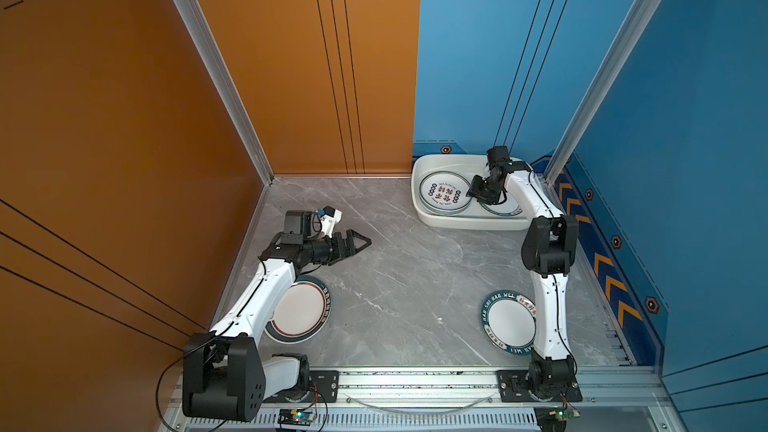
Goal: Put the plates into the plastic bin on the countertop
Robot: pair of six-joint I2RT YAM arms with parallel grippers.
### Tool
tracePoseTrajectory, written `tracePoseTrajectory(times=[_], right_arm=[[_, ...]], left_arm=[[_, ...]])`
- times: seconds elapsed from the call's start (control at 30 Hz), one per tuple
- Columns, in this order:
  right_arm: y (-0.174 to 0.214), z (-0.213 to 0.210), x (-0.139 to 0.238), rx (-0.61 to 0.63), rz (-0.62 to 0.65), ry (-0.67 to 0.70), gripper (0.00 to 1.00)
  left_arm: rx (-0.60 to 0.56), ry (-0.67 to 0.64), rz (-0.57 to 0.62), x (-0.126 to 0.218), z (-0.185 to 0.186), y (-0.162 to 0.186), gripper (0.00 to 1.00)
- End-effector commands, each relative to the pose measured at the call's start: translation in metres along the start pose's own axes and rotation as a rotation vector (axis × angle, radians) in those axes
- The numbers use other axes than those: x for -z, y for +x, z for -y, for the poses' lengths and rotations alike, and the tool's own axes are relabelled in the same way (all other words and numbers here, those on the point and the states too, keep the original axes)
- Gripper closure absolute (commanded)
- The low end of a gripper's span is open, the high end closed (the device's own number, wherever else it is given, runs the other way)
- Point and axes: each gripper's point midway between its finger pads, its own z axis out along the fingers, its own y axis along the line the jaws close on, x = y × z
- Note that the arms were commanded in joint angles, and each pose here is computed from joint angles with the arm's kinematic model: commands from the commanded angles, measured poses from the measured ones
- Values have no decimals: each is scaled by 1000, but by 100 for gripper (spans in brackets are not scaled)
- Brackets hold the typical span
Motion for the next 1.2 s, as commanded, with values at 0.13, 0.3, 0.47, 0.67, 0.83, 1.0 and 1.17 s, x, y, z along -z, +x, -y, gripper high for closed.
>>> tracePoseTrajectory(times=[0.13,0.3,0.47,0.67,0.83,1.0,1.17], right_arm=[[-22,-7,97,19,142,-38,51],[-9,17,116,-8,141,-22,51],[7,40,121,-56,138,-26,50],[28,61,119,-90,116,-24,50],[38,73,121,-110,112,-27,50],[42,81,122,-125,112,-27,50],[46,85,120,-132,107,-30,50]], left_arm=[[-150,-32,-114,-47,44,24,2],[-201,5,-177,-103,71,52,1],[-269,36,-263,-166,99,82,1],[-319,88,-400,-231,127,127,10],[-348,112,-499,-266,138,162,21],[-371,110,-566,-283,141,188,30],[-381,109,-598,-291,140,201,37]])
